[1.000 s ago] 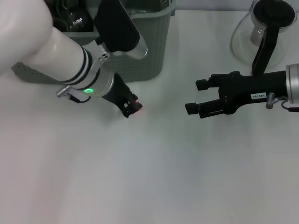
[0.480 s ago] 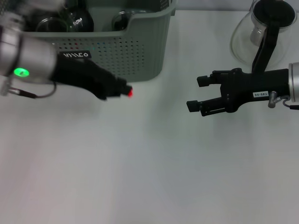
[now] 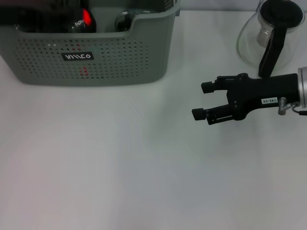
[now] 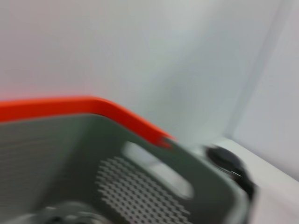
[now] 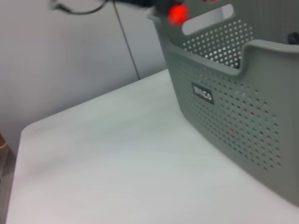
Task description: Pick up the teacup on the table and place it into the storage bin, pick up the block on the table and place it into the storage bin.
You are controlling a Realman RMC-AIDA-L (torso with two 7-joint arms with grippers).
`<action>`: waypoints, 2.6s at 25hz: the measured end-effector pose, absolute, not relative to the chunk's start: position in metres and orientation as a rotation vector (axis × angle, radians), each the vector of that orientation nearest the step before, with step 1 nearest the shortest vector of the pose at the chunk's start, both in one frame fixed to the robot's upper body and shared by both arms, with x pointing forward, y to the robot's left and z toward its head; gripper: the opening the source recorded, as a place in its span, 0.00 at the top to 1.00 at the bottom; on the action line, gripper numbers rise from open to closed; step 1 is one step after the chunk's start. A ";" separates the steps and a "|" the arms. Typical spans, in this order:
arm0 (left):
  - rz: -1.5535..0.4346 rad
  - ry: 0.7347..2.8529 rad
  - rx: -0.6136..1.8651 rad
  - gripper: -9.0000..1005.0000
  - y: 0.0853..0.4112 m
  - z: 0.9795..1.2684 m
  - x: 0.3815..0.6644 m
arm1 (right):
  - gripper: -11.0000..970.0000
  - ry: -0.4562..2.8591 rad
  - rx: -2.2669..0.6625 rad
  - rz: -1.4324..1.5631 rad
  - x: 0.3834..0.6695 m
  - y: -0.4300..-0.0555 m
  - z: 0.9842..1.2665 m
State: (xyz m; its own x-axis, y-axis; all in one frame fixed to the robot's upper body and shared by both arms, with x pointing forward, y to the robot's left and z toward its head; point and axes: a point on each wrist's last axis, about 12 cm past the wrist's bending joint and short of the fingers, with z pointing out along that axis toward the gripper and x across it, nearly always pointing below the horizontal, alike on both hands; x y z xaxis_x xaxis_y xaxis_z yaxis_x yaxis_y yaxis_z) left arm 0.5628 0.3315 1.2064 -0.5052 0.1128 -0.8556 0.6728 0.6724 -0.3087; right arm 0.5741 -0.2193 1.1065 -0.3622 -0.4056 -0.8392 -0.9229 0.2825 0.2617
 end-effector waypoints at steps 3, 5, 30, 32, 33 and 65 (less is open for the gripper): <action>-0.767 2.022 0.500 0.78 0.341 1.197 0.581 | 0.03 1.890 -1.210 1.019 0.573 -0.217 1.107; -0.753 2.033 0.463 0.78 0.341 1.192 0.592 | 0.03 1.880 -1.225 1.019 0.573 -0.215 1.107; -1.132 1.766 0.734 0.24 0.326 1.196 0.566 | 0.03 1.749 -1.234 1.047 0.571 -0.227 1.120; -1.218 1.709 0.896 0.17 0.313 1.194 0.553 | 0.03 1.714 -1.254 1.052 0.569 -0.228 1.122; -1.236 1.703 0.942 0.14 0.309 1.192 0.550 | 0.03 1.701 -1.263 1.053 0.569 -0.228 1.123; -0.945 2.007 0.907 0.07 0.321 1.083 0.527 | 0.03 1.629 -1.508 0.859 0.590 -0.136 1.088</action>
